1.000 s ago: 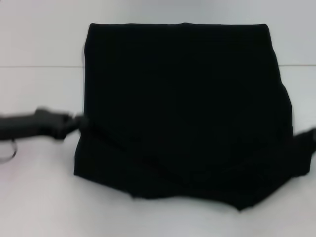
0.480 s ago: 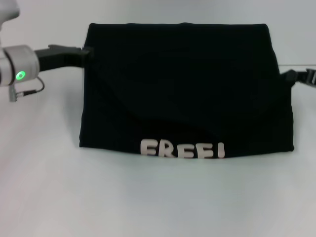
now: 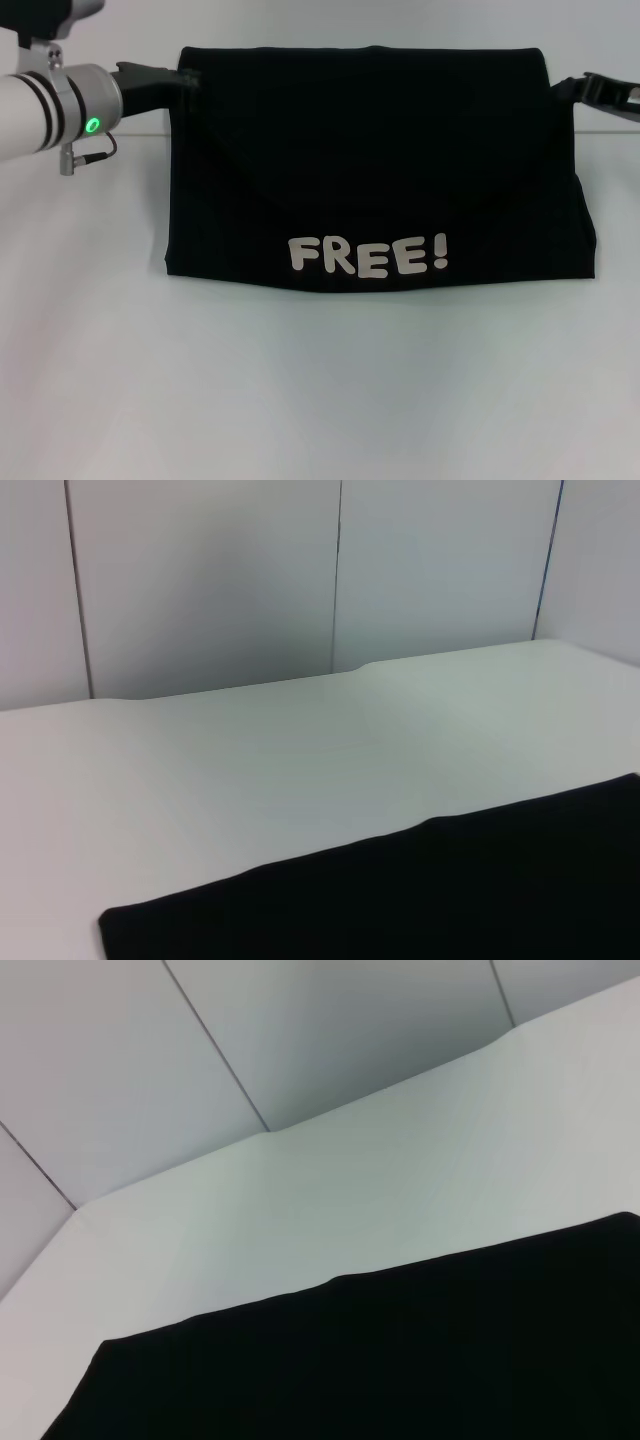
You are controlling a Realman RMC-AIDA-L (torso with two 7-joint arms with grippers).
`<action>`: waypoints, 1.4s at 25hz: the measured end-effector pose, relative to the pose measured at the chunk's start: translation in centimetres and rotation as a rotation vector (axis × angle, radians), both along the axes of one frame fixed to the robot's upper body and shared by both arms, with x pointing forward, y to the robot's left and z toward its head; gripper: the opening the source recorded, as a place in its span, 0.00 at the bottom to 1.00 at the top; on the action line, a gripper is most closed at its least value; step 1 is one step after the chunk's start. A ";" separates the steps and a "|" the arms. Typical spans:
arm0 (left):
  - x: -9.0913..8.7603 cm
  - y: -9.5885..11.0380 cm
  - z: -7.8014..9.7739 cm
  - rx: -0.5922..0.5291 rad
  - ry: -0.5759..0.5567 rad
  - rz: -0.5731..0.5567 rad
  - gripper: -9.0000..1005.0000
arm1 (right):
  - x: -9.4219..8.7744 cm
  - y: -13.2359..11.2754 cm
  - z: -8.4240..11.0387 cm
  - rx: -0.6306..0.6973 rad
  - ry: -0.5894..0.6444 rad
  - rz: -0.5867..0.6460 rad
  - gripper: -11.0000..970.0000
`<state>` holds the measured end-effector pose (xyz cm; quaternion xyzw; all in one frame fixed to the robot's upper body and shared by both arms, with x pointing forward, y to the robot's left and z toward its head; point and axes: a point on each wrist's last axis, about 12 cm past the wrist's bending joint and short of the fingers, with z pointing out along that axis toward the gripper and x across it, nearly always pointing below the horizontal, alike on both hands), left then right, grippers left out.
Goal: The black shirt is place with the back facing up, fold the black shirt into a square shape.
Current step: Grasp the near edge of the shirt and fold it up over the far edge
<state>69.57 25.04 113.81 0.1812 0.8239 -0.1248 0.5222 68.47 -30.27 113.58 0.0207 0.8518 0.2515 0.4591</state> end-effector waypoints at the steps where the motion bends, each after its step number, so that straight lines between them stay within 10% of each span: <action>1: 0.0 -0.1 -0.3 0.006 -0.001 0.009 0.03 | 0.0 0.2 -0.2 -0.004 0.004 -0.003 0.03; 11: -0.9 -1.4 -3.4 0.085 -0.002 0.082 0.04 | -0.8 1.9 -3.1 0.016 0.059 -0.061 0.08; 18: -1.4 -1.9 -4.1 0.090 0.009 0.082 0.27 | -1.1 2.2 -3.8 0.015 0.067 -0.090 0.20; 27: -1.1 -1.0 -3.9 0.101 0.004 0.137 0.51 | -1.7 0.3 -3.9 0.095 0.031 -0.178 0.59; 35: -0.6 -0.2 -2.6 0.020 -0.004 0.185 0.80 | -2.6 -1.4 -3.1 0.150 0.011 -0.114 0.59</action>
